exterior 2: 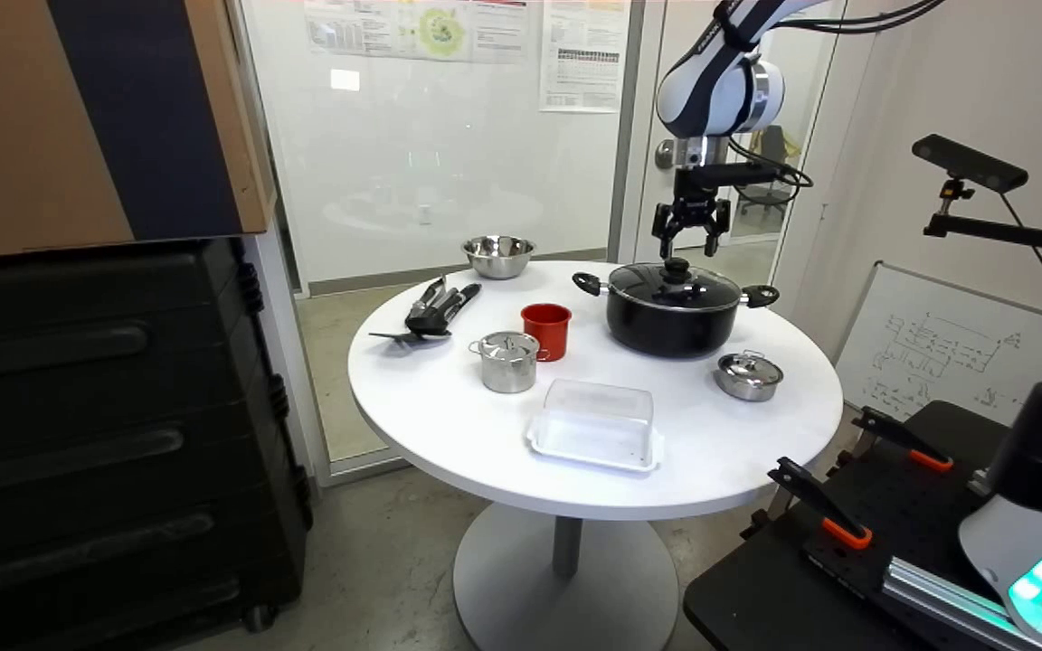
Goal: Remove the lid from the pot and put it on the table, pick up the lid and put it back on the pot
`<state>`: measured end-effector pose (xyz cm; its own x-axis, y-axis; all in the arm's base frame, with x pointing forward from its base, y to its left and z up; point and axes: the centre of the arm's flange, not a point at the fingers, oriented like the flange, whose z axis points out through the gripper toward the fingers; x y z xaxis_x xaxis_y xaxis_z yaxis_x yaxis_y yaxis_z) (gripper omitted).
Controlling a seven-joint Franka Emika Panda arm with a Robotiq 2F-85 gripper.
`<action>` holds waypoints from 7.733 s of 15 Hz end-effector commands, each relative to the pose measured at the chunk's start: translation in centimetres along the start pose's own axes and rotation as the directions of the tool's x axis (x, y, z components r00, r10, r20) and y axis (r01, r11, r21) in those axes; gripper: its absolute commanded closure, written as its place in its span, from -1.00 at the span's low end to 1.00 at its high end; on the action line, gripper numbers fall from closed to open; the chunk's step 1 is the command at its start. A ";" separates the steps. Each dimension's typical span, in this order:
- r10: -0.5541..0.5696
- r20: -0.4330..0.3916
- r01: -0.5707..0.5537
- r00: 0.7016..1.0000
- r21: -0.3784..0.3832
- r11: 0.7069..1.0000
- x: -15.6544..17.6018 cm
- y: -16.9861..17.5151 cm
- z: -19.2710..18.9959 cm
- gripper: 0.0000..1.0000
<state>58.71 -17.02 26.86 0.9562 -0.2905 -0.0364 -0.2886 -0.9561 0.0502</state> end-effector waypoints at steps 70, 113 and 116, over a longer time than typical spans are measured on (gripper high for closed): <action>-0.373 0.291 0.347 0.881 0.137 0.928 -10.2 -12.5 1.5 0.51; -0.294 0.107 0.282 0.950 0.114 0.953 -9.0 -12.8 -0.9 -1.00; -0.419 0.134 0.410 0.898 0.092 0.908 -10.6 -12.7 -1.7 -1.00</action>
<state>54.69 -1.91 26.74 0.9858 0.0246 -0.1661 0.0140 -0.9978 -0.0647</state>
